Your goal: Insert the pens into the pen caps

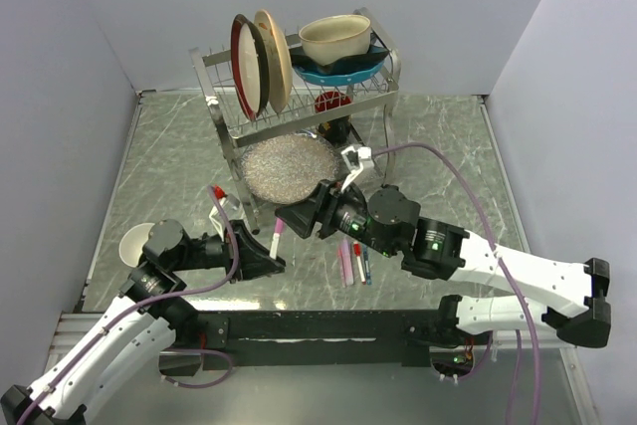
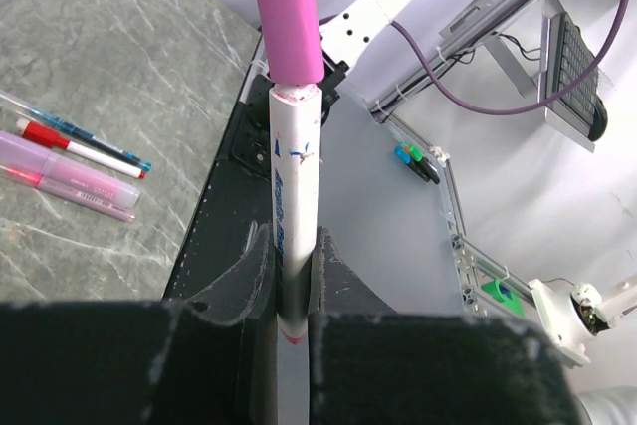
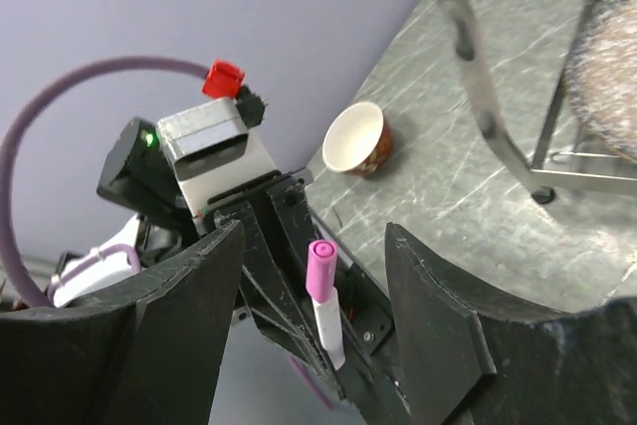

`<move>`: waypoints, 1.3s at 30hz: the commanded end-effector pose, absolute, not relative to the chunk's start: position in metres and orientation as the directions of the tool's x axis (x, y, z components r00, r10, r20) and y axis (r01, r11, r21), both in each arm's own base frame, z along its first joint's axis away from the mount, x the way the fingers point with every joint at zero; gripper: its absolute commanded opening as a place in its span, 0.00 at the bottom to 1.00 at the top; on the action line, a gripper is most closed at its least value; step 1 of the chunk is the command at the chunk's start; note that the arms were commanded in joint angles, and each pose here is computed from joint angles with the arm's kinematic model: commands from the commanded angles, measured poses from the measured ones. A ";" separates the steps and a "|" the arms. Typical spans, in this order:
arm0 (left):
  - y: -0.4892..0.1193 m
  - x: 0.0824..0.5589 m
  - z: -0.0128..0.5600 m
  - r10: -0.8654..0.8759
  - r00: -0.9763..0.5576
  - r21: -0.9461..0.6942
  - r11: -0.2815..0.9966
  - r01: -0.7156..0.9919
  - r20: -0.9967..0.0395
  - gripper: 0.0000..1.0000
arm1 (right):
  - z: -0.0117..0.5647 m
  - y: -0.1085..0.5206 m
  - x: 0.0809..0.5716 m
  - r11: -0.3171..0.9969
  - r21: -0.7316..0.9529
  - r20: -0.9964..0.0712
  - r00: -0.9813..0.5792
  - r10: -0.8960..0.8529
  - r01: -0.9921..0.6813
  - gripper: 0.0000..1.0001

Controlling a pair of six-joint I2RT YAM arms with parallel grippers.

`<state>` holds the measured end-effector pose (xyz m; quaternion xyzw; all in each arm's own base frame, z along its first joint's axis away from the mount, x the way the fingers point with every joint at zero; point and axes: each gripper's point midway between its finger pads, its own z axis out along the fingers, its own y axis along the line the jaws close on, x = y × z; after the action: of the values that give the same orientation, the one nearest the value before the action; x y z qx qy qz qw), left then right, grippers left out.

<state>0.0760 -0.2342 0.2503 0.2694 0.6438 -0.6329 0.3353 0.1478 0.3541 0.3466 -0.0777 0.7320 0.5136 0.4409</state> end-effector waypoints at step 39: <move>-0.242 0.134 0.254 -0.088 -0.550 -0.549 0.291 0.783 -0.831 0.01 | 0.259 0.383 0.099 0.538 0.730 -0.555 -0.825 0.106 -0.422 0.00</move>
<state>0.0885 -0.2405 0.2229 0.2777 0.7006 -0.5862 0.2972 0.1511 0.3685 0.2946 -0.0449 0.7813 0.4803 0.3959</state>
